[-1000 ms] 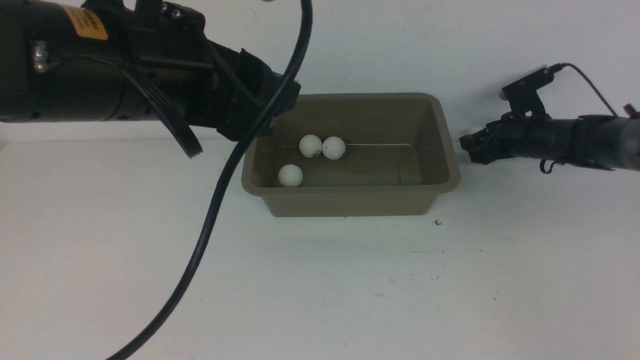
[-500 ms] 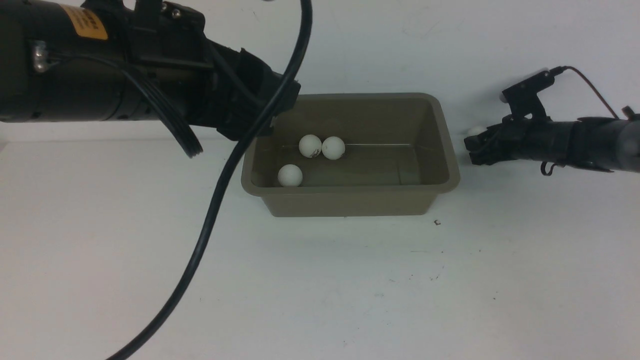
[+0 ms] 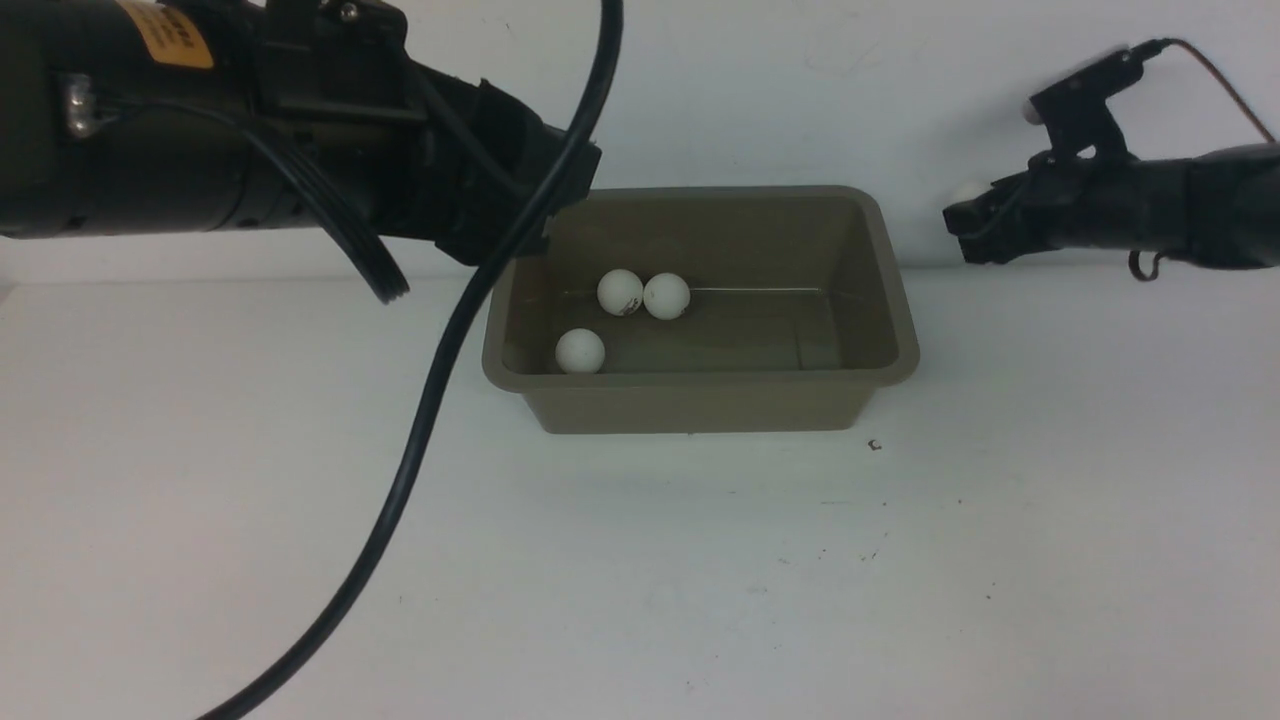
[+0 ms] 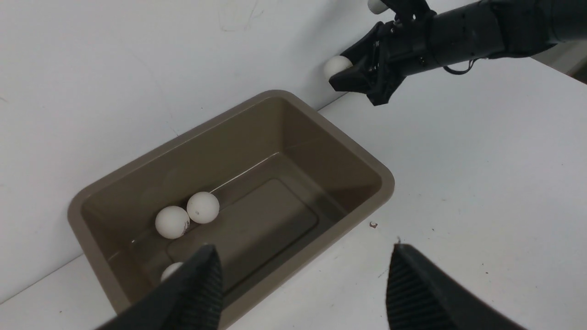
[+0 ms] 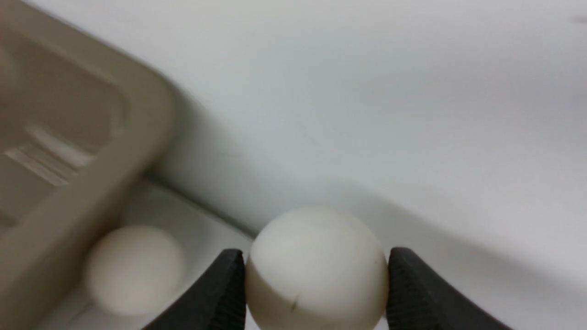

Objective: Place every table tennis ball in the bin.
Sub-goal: Use the right arm to clamp the table tennis ball closest to it, then use the right arm to put the table tennis ball into the box

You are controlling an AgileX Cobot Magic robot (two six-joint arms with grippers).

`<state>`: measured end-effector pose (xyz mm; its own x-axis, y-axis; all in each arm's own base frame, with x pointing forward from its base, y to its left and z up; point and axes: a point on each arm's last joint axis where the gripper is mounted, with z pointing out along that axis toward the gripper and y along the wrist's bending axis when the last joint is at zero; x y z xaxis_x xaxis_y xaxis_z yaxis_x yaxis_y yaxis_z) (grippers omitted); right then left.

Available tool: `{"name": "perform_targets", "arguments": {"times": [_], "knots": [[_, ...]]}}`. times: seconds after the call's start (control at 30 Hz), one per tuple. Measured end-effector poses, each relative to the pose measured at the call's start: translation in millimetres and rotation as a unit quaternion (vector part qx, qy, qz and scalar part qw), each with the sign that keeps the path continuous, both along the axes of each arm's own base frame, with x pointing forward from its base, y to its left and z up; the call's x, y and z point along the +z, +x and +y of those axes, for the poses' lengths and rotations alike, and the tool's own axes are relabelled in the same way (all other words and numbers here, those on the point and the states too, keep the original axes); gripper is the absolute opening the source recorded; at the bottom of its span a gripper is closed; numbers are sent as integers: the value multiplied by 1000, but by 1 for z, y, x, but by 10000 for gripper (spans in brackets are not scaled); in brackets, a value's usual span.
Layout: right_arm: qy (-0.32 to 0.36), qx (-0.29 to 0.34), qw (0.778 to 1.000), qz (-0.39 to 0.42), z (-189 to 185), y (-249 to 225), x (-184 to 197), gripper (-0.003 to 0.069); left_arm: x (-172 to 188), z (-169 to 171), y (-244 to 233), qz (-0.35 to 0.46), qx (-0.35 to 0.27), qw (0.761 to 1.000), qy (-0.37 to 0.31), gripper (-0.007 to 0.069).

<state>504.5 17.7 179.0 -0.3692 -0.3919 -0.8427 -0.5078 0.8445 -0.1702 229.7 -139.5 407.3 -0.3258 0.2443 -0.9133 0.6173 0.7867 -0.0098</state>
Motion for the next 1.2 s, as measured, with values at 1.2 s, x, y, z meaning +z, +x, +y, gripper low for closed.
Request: {"name": "perform_targets", "arguments": {"times": [1.2], "knots": [[220, 231, 947, 39, 44, -40, 57, 490, 1, 0, 1, -7, 2, 1000, -2, 437]]}}
